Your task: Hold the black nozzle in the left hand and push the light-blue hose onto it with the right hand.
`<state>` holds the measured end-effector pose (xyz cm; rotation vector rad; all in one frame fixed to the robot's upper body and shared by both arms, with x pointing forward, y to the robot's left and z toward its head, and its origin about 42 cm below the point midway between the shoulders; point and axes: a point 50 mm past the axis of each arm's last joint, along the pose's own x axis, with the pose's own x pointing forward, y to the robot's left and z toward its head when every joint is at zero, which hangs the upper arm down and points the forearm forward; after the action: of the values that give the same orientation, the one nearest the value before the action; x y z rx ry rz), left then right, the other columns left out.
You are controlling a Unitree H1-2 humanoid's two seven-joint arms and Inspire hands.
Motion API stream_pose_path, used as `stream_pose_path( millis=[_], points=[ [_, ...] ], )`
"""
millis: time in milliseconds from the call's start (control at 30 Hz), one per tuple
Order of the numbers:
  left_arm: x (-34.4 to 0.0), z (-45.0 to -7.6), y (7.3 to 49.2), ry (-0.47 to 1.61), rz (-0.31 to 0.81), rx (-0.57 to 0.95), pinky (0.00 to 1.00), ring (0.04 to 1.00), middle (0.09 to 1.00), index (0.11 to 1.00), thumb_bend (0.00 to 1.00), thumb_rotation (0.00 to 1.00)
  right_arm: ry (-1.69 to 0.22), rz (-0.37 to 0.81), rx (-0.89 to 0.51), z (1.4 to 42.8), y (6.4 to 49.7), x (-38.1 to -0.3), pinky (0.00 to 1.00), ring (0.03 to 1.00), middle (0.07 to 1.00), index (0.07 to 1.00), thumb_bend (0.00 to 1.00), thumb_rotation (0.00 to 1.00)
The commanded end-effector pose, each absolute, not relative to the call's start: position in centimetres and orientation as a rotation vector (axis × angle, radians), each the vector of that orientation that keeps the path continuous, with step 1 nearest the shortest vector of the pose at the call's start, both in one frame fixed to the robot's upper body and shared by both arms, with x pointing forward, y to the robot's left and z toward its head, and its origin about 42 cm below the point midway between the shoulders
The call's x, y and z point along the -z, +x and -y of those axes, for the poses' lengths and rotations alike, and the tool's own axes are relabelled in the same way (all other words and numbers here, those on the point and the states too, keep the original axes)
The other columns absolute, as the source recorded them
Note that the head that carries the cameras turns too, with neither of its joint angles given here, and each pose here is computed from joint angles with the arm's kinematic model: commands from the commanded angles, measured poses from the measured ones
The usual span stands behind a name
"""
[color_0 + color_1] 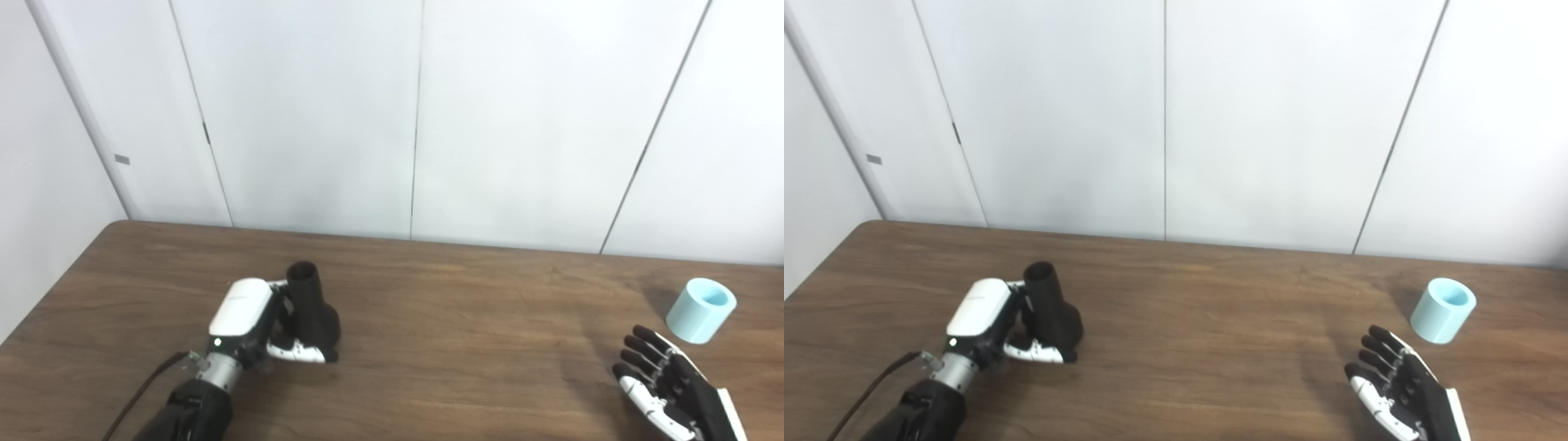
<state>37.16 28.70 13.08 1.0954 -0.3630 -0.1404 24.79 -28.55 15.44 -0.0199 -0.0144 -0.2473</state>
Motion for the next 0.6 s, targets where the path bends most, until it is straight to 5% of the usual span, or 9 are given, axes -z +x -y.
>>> stream_pose_path(
  millis=[0, 167, 233, 300, 433, 567],
  points=[
    [-12.7, -27.2, 36.4, 1.049, 0.397, 0.2, 0.21, 0.341, 0.457, 0.536, 0.49, 0.0, -0.029, 0.126, 0.255, 28.9, 24.7, -17.2, 0.73, 0.787, 0.793, 0.775, 0.23, 0.0],
    [-12.7, -25.2, 35.4, 1.035, 0.443, 0.276, 0.2, 0.336, 0.446, 0.534, 0.49, 0.0, -0.028, 0.17, 0.306, 30.8, 23.5, -17.4, 0.65, 0.727, 0.74, 0.716, 0.3, 0.0],
    [-12.8, -24.6, 35.0, 1.027, 0.452, 0.297, 0.13, 0.2, 0.449, 0.495, 0.52, 0.0, -0.044, 0.186, 0.329, 31.3, 23.2, -17.8, 0.64, 0.717, 0.729, 0.7, 0.3, 0.0],
    [-12.8, -23.8, 34.6, 1.009, 0.479, 0.326, 0.1, 0.159, 0.466, 0.484, 0.52, 0.0, -0.053, 0.194, 0.357, 31.7, 22.6, -18.4, 0.65, 0.723, 0.73, 0.701, 0.28, 0.01],
    [-12.5, -23.2, 34.1, 0.99, 0.514, 0.375, 0.2, 0.27, 0.42, 0.506, 0.52, 0.0, -0.078, 0.206, 0.411, 31.9, 21.8, -19.0, 0.62, 0.702, 0.713, 0.695, 0.24, 0.03],
    [-12.6, -22.5, 33.4, 0.98, 0.526, 0.441, 0.24, 0.308, 0.436, 0.515, 0.52, 0.0, -0.069, 0.221, 0.529, 32.2, 20.9, -18.8, 0.53, 0.623, 0.643, 0.635, 0.33, 0.09]
  ],
)
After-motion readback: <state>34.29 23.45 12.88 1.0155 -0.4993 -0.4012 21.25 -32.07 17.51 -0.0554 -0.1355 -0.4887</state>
